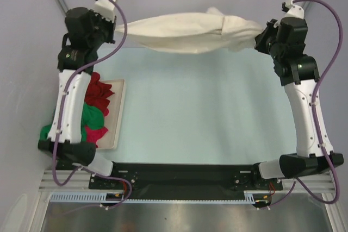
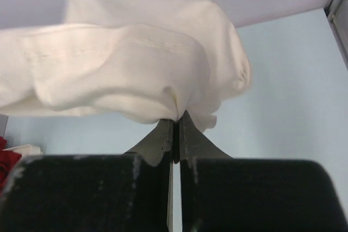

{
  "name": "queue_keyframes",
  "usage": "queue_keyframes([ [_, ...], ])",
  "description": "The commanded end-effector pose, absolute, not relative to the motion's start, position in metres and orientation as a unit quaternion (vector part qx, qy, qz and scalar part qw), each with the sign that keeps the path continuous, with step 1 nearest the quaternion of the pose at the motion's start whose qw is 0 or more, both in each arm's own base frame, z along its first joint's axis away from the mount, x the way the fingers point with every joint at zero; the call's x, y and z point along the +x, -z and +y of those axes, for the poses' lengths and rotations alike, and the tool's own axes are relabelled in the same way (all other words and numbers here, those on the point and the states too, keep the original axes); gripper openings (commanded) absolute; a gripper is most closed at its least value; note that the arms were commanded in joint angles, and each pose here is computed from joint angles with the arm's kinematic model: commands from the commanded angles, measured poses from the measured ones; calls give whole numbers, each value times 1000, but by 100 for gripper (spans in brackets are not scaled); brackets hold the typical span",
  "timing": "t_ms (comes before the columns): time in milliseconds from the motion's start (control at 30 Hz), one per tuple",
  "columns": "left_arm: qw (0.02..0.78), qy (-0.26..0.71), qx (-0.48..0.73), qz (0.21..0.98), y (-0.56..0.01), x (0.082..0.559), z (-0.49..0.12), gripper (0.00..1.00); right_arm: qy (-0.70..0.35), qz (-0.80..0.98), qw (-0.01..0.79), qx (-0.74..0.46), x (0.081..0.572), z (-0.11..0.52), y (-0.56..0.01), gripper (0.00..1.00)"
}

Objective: Fold and stack the t-shirts
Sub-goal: Flatten the tshirt out

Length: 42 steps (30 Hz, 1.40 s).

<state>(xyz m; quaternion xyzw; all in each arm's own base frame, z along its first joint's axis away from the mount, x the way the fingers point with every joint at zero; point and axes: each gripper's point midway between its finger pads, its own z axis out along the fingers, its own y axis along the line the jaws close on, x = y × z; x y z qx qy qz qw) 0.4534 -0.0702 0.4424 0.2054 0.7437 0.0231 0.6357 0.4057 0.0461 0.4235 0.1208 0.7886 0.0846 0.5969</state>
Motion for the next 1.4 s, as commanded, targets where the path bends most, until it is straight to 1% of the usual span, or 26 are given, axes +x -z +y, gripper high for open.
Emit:
queue_keyframes([
  [0,642,-8,217,735,-458,408,-70,0,-74,779,616,90,381,41,-432,0],
  [33,618,-4,225,753,-429,407,-70,1,-83,775,620,90,377,43,-429,0],
  [100,616,-1,231,753,-417,396,-70,0,-106,796,589,86,361,53,-386,0],
  [167,588,4,235,774,-376,391,-70,0,-129,802,577,87,347,60,-364,0],
  [200,585,5,235,776,-366,392,-70,0,-137,822,544,100,343,65,-326,0],
  [267,559,15,236,794,-331,389,-72,0,-152,838,515,97,331,78,-289,12],
  [300,558,19,236,796,-324,390,-73,0,-150,858,479,111,324,81,-247,19],
  [333,537,28,235,810,-299,391,-75,0,-149,866,463,116,320,85,-228,29],
  [400,523,42,238,817,-278,395,-80,0,-154,882,425,135,312,87,-190,36],
  [433,499,52,240,831,-253,398,-83,0,-152,894,392,154,301,86,-162,42],
  [467,486,70,246,835,-242,396,-89,0,-148,900,376,165,295,84,-149,43],
  [533,456,90,251,849,-216,396,-95,0,-140,909,346,186,281,80,-127,44],
  [600,445,105,255,852,-204,397,-100,0,-140,910,342,191,275,79,-124,44],
  [733,446,112,259,849,-202,414,-107,0,-136,909,342,194,279,76,-121,68],
  [800,471,112,258,836,-225,432,-110,0,-128,906,347,206,292,67,-128,68],
  [833,466,117,250,840,-221,442,-113,0,-125,905,347,211,297,64,-129,68],
  [1000,506,119,207,829,-250,500,-118,0,-143,914,303,230,316,61,-111,65],
  [1033,525,121,191,821,-269,515,-119,0,-144,916,298,229,317,62,-107,64],
  [1067,512,111,176,834,-248,532,-117,0,-152,917,290,227,317,65,-104,62],
  [1167,528,93,131,834,-256,569,-111,0,-172,919,272,226,318,74,-96,59],
  [1200,498,89,122,854,-222,581,-110,0,-174,920,268,227,318,75,-93,59],
  [1233,514,90,117,845,-240,593,-112,4,-175,920,266,229,317,75,-92,62],
  [1267,494,90,119,856,-231,594,-113,27,-176,921,264,228,316,76,-91,63],
  [1300,469,94,122,869,-205,600,-115,41,-175,921,263,227,316,76,-90,63],
  [1333,482,97,131,861,-223,605,-118,54,-175,922,260,226,313,76,-88,60],
  [1367,462,103,138,870,-214,599,-121,68,-178,922,259,225,311,77,-86,55],
])
